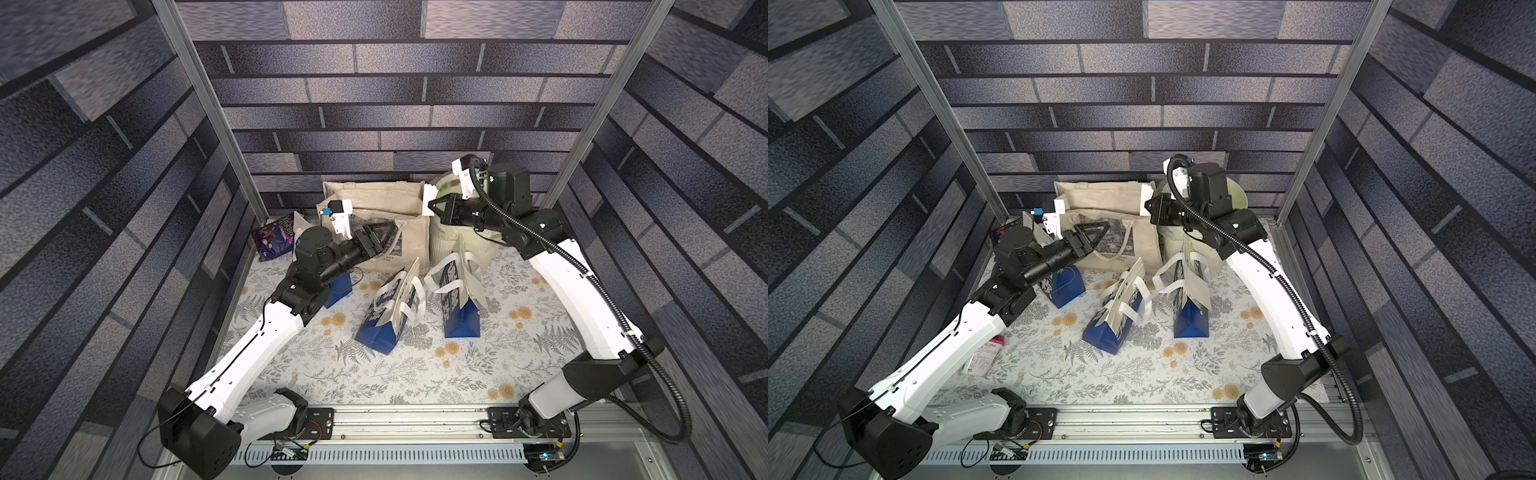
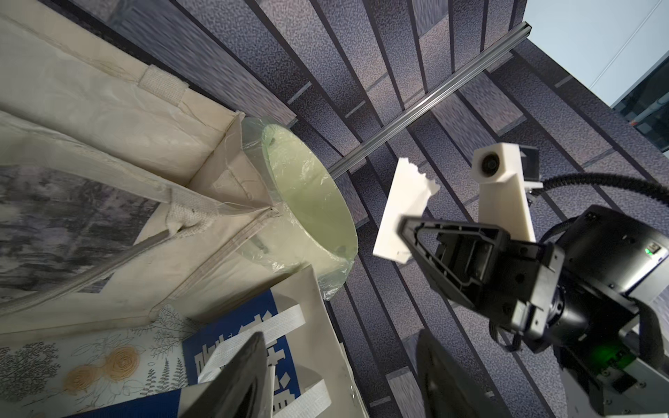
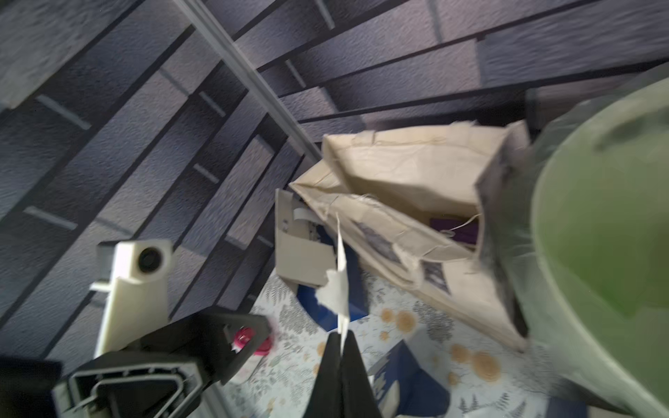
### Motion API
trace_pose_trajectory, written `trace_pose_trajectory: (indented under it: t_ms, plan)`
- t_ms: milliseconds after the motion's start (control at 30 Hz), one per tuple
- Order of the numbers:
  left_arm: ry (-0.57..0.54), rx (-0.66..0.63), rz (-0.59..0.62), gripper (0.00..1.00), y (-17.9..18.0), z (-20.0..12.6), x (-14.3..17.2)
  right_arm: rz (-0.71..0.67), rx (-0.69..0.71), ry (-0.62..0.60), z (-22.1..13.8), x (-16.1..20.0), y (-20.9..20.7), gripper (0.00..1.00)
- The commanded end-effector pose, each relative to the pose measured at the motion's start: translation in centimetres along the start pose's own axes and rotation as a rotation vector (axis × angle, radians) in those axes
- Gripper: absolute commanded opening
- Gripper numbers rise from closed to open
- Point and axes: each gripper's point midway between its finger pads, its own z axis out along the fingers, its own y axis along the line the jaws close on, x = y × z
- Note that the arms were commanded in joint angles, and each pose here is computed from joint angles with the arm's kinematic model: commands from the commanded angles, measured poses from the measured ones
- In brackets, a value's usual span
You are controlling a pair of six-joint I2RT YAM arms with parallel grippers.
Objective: Shred takeout receipts and throw away
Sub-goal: Place the takeout receipt in the trash bin.
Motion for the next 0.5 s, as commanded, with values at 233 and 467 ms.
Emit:
trace_pose_trajectory:
  t_ms: [233,467]
  plan:
    - [0.039,-0.137,0.146,0.66,1.7,-2.2,0.9,-0.279,0.652,0.254,3.4,2.1,-15.3,0.00]
    - [0.072,-0.171,0.172,0.66,2.1,-2.6,1.4,-0.262,0.671,0.353,5.9,4.0,-17.2,0.22]
